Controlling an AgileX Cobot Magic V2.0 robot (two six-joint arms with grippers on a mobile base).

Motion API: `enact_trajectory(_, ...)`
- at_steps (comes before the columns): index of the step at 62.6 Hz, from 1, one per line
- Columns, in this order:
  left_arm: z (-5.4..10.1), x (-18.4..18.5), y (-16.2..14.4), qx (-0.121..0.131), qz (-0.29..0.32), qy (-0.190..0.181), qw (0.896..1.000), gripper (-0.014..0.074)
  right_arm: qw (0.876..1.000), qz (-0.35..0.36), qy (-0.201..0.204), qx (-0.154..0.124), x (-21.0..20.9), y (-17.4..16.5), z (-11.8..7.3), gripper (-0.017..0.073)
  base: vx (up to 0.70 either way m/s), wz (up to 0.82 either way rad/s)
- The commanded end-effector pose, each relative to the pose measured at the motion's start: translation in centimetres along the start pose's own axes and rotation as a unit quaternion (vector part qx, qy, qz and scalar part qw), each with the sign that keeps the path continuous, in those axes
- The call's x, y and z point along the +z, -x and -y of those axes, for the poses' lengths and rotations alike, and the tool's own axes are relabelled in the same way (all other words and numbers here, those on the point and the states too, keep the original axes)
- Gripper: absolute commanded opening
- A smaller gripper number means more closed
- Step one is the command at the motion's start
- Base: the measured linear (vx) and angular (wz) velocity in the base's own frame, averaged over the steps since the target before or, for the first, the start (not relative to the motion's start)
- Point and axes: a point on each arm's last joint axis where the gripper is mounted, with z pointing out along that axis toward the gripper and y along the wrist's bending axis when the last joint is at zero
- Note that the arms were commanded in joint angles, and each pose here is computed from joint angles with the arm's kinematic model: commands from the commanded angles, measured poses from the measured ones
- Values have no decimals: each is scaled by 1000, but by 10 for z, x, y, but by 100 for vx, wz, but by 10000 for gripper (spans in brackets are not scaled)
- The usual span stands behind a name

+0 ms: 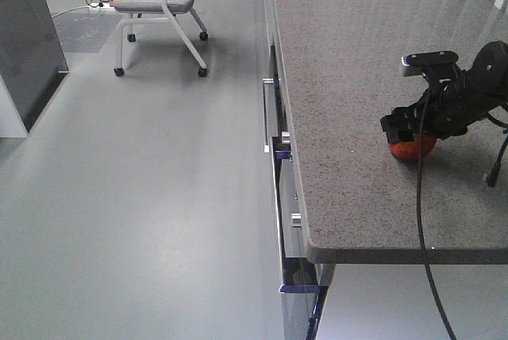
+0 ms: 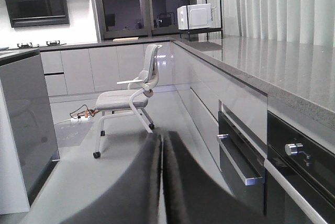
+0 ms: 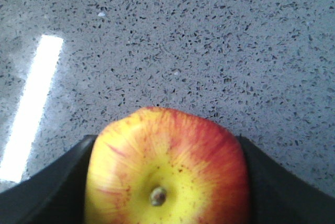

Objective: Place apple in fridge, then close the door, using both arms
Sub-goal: 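Lower the right gripper and close it around the apple, then lift the apple with the right gripper and pull it off the counter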

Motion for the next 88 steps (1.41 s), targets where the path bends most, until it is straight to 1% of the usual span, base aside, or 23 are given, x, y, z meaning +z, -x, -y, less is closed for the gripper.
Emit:
enact_trajectory(1,0,-1,1,-8,36,-3,999,-6,998,62,-15,-3,-37,19,2,401,0,0)
enact_trajectory(11,0,-1,1,-8,36,-3,999,-6,996,83,-14,8,-66,24,-1,410,0,0)
enact_trajectory(15,0,-1,1,-8,36,-3,999,-6,996,93,-6,14,-79,24,-4,413,0,0)
enact_trajectory(21,0,-1,1,-8,36,-3,999,-6,994,107,7,15,-96,20,-10,413,0,0)
enact_trajectory(24,0,-1,1,-8,36,-3,999,-6,994,110,15,18,-102,15,-13,413,0,0)
enact_trajectory(29,0,-1,1,-8,36,-3,999,-6,993,118,24,12,-114,3,-20,413,0,0)
enact_trajectory(37,0,-1,1,-8,36,-3,999,-6,988,145,46,15,-142,-22,-35,413,0,0)
enact_trajectory(40,0,-1,1,-8,36,-3,999,-6,987,149,55,9,-150,-33,-44,413,0,0)
enact_trajectory(43,0,-1,1,-8,36,-3,999,-6,986,156,60,-12,-158,-43,-55,413,0,0)
enact_trajectory(49,0,-1,1,-8,36,-3,999,-6,983,164,77,-40,-171,-62,-80,413,0,0)
enact_trajectory(53,0,-1,1,-8,36,-3,999,-6,980,170,92,-53,-181,-76,-95,413,0,0)
enact_trajectory(60,0,-1,1,-8,36,-3,999,-6,973,173,124,-84,-194,-102,-122,413,0,0)
enact_trajectory(65,0,-1,1,-8,36,-3,999,-6,968,178,147,-99,-204,-120,-136,413,0,0)
enact_trajectory(70,0,-1,1,-8,36,-3,999,-6,963,185,165,-102,-215,-137,-145,413,0,0)
enact_trajectory(75,0,-1,1,-8,36,-3,999,-6,960,188,182,-100,-224,-154,-150,412,0,0)
enact_trajectory(82,0,-1,1,-8,36,-3,999,-6,956,193,199,-99,-238,-176,-151,411,0,0)
enact_trajectory(88,0,-1,1,-8,36,-3,999,-6,951,201,209,-110,-253,-195,-149,411,0,0)
